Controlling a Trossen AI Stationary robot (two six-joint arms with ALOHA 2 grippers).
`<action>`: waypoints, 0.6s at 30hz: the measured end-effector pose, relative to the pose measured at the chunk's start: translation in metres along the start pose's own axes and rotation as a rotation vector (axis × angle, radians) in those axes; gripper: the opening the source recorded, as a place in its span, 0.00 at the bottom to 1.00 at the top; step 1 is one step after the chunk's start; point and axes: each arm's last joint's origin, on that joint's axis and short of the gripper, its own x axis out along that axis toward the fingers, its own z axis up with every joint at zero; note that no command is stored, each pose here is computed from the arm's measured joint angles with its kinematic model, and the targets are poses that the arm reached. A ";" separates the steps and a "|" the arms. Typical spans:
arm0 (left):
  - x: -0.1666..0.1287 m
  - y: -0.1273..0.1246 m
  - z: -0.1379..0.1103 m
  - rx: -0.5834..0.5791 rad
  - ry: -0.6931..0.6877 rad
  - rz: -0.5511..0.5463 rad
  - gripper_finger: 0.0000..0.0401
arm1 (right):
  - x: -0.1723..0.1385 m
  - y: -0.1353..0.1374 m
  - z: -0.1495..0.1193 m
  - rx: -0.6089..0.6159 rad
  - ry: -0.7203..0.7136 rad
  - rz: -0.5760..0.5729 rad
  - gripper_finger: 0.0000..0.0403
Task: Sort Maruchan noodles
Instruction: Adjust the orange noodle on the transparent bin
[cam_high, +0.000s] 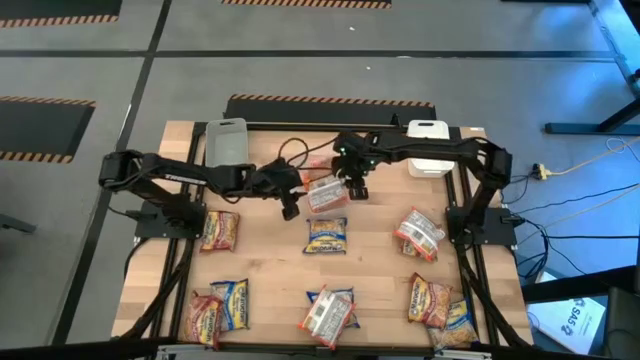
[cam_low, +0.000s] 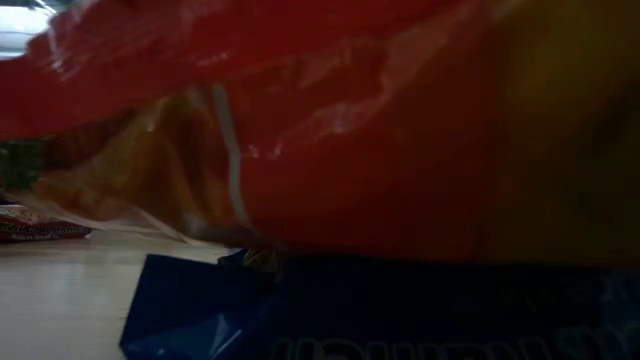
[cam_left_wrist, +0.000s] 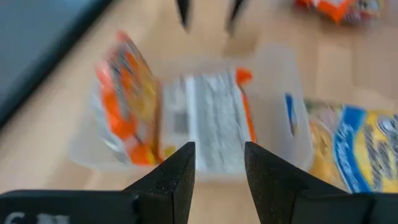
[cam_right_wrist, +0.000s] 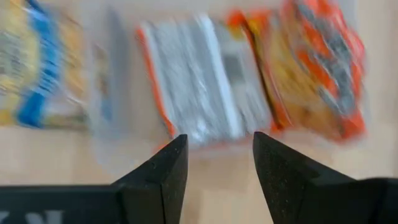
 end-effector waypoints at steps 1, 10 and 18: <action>-0.002 0.001 0.003 0.008 -0.030 0.019 0.33 | 0.000 0.000 0.003 -0.005 -0.049 0.038 0.41; 0.020 0.018 0.012 0.056 -0.157 0.112 0.33 | 0.028 0.010 0.011 -0.047 -0.099 0.158 0.41; 0.029 0.063 0.012 -0.013 -0.152 0.203 0.33 | 0.038 0.019 0.015 -0.023 -0.071 0.145 0.42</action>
